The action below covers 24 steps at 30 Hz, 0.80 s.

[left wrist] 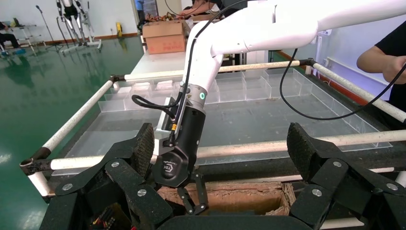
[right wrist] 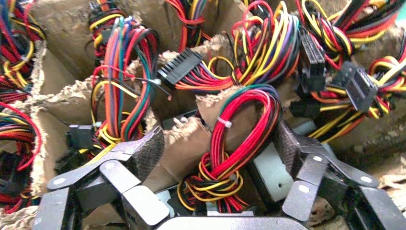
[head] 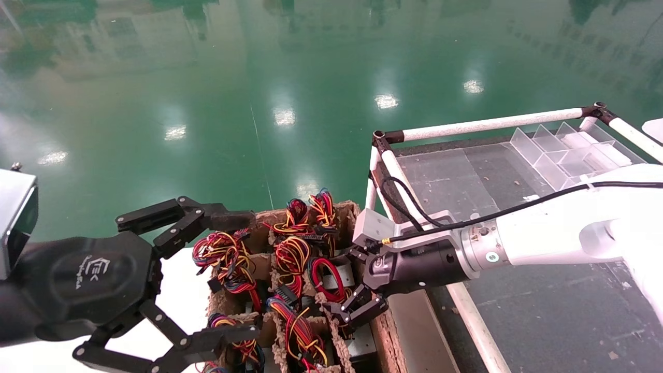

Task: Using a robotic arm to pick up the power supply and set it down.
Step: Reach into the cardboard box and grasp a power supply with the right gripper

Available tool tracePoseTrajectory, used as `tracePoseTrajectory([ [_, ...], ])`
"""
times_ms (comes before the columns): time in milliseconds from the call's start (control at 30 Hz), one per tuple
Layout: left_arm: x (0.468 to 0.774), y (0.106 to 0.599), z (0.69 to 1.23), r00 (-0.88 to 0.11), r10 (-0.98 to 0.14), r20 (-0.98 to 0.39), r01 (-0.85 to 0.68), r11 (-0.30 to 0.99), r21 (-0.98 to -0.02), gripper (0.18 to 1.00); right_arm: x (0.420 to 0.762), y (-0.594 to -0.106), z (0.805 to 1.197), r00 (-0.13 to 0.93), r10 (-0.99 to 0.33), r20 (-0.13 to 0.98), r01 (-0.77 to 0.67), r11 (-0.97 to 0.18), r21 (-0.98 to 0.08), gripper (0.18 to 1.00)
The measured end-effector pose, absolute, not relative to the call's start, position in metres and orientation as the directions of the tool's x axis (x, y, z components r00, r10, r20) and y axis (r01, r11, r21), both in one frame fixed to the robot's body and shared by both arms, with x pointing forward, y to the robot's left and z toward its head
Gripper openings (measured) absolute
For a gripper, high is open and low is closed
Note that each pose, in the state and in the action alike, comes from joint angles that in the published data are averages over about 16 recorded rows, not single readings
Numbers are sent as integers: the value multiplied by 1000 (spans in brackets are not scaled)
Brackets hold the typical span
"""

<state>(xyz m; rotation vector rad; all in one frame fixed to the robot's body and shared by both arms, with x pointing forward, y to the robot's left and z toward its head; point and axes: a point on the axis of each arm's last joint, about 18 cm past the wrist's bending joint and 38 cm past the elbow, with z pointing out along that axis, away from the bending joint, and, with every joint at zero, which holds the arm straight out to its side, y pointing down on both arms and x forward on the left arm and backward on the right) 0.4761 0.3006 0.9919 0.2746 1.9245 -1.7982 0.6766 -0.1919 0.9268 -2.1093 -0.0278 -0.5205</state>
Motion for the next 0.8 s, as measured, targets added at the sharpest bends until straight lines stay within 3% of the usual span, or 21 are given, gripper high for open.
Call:
tracePoseTrajectory([
  [333, 476, 301, 992, -860, -180, -477, 463, 113, -879, 1001, 681, -194, 922, 908, -204, 366, 201, -554, -808, 694],
  [800, 476, 301, 992, -860, -180, -477, 463, 113, -879, 1001, 687, -196, 920, 893, -226, 389, 204, -567, -798, 373],
])
